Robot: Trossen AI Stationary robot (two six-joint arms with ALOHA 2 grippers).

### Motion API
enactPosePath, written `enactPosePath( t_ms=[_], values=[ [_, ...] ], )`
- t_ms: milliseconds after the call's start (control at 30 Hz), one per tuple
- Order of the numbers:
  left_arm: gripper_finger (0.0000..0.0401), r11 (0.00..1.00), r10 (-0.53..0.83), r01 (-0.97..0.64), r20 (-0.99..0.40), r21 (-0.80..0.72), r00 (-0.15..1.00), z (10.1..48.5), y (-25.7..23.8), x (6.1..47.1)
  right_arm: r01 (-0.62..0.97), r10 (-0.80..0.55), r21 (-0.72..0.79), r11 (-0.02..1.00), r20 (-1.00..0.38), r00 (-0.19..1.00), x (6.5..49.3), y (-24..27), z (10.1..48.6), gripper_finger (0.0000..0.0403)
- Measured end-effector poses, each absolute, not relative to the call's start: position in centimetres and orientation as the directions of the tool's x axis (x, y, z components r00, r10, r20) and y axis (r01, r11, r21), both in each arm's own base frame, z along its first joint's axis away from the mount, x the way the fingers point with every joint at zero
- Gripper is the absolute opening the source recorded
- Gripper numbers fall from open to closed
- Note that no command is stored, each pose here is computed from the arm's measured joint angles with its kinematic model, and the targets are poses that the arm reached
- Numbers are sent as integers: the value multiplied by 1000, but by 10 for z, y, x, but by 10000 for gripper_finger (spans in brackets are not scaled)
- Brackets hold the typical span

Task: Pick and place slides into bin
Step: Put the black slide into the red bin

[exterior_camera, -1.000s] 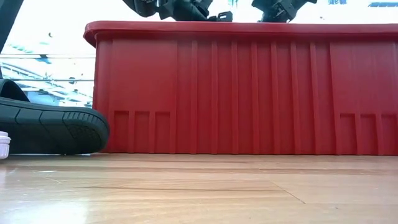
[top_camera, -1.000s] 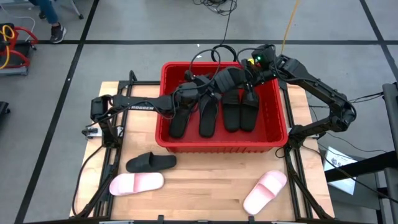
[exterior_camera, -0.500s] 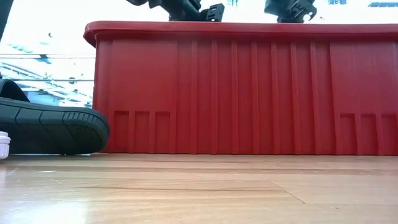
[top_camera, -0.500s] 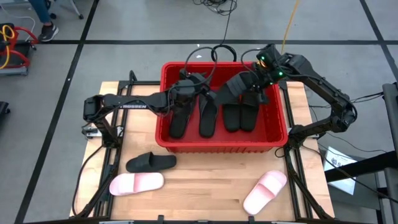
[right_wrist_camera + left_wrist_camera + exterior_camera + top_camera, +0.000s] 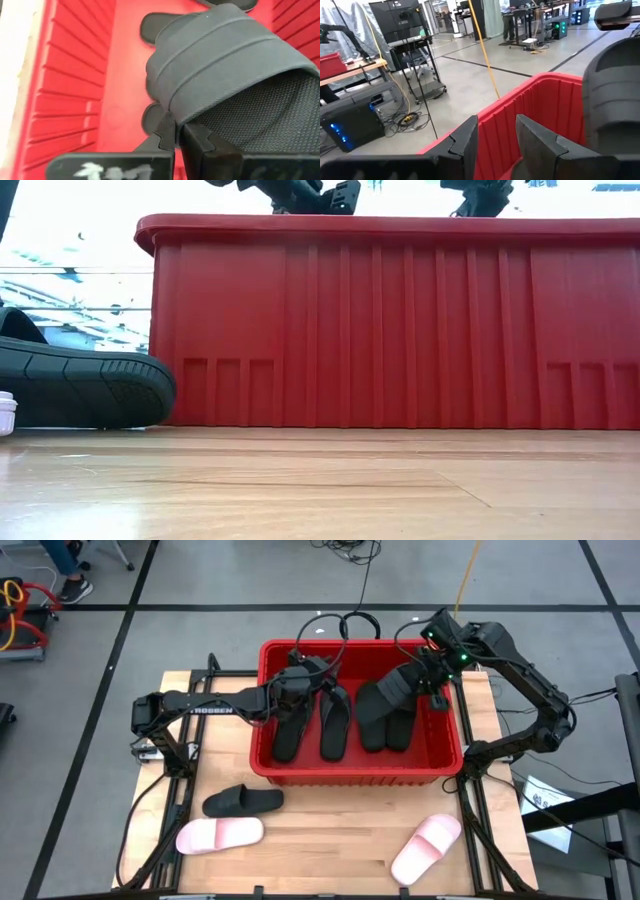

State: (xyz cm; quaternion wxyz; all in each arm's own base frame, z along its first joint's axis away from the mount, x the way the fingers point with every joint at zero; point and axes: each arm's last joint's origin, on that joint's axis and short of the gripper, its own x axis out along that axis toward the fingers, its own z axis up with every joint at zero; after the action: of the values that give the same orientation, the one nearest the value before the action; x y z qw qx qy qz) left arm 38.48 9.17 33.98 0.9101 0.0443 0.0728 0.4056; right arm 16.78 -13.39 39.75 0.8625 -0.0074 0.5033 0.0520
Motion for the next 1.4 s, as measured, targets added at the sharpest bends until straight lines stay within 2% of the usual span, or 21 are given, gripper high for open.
enactPosePath(
  t_ms=[200, 367, 567, 800, 1133, 1400],
  values=[
    [136, 668, 744, -731, -97, 139, 661, 340, 92, 385, -189, 156, 83, 979, -896, 415, 174, -128, 393, 0],
    [136, 668, 744, -734, -97, 123, 661, 340, 92, 385, -344, 186, 46, 938, -903, 387, 185, -128, 386, 0],
    [136, 668, 744, -739, -98, 90, 661, 339, 92, 385, -437, 212, 47, 898, -916, 339, 198, -139, 373, 0],
    [136, 668, 744, -738, -98, 95, 661, 339, 92, 385, -617, 223, -8, 787, -928, 297, 207, -146, 363, 1],
    [136, 668, 744, -738, -98, 95, 661, 339, 92, 385, -673, 187, -67, 737, -936, 297, 217, -155, 340, 2],
    [136, 668, 744, -738, -98, 95, 661, 339, 92, 385, -676, 178, 2, 737, -966, 190, 213, -155, 314, 3]
  ],
)
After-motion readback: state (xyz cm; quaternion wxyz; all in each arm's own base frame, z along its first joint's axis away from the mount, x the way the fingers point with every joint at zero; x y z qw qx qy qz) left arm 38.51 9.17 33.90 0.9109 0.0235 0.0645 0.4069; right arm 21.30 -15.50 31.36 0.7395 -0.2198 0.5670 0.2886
